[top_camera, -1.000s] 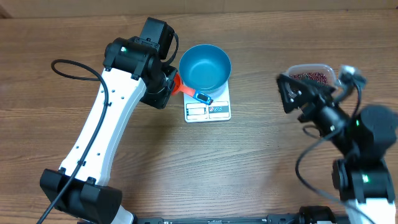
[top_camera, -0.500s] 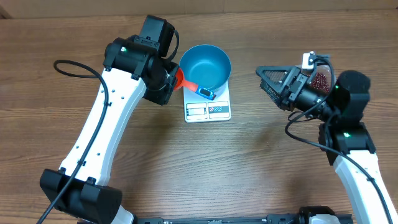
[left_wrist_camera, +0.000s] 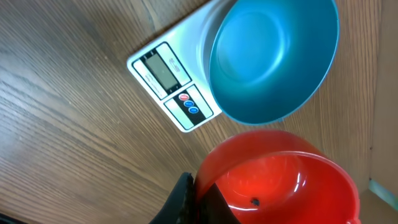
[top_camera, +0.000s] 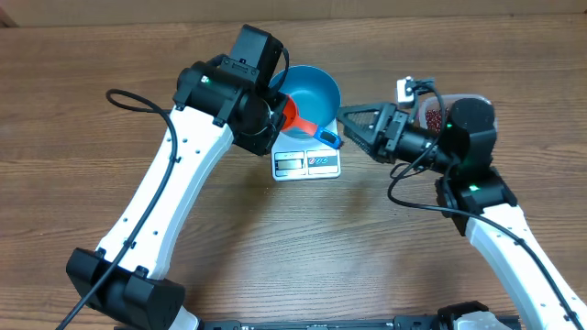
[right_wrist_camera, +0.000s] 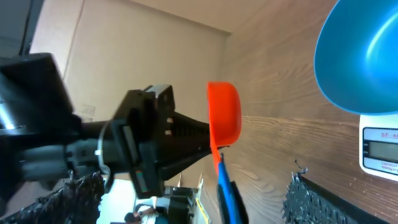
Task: Scoop item into bowl and weigh 150g on scale
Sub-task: 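Move the right gripper to the scoop's blue handle near the left gripper, then close the right gripper on the blue handle and release the left gripper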
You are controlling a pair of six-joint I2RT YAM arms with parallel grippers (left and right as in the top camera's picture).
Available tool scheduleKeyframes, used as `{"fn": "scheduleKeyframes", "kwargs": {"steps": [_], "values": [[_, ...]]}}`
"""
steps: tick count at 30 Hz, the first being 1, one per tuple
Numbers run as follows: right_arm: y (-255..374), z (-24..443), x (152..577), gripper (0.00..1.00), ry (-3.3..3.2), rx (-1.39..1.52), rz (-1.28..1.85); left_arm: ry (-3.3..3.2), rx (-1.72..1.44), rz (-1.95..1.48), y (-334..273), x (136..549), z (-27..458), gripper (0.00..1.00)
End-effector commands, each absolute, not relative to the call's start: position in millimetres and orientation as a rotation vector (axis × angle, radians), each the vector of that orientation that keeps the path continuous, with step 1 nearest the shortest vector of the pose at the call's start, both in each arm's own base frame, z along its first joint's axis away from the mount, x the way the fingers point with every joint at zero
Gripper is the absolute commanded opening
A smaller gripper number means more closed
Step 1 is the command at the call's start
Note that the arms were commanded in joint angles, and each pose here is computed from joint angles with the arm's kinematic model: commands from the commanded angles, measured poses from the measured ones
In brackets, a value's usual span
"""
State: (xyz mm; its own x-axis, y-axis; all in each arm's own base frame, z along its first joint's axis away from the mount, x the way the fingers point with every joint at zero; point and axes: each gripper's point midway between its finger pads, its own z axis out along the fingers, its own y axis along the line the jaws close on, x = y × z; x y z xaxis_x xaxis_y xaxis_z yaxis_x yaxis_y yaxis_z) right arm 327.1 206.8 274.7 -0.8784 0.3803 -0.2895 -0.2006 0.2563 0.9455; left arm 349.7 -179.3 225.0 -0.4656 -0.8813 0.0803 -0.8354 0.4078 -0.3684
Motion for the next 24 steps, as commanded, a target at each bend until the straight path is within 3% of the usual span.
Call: {"fn": "scheduleKeyframes", "kwargs": {"steps": [1,5,15,24], "values": [[211.3,284.0,331.7,0.95,2.027,0.102,1.611,2.487,-1.583,-0.597,-182.6,354.7,232.4,0.04],[217.8,283.8,330.2,0.94,2.020,0.070,1.589,2.483,-1.565,-0.668,-190.8,360.3,237.0,0.04],[221.2,283.1,330.4,0.56,2.020,0.076,1.578,2.477,-1.578,-0.678,-191.8,360.8,237.6,0.04],[221.2,282.9,330.3,0.50,2.021,0.076,1.578,2.483,-1.535,-0.721,-204.3,361.8,241.0,0.04]]}}
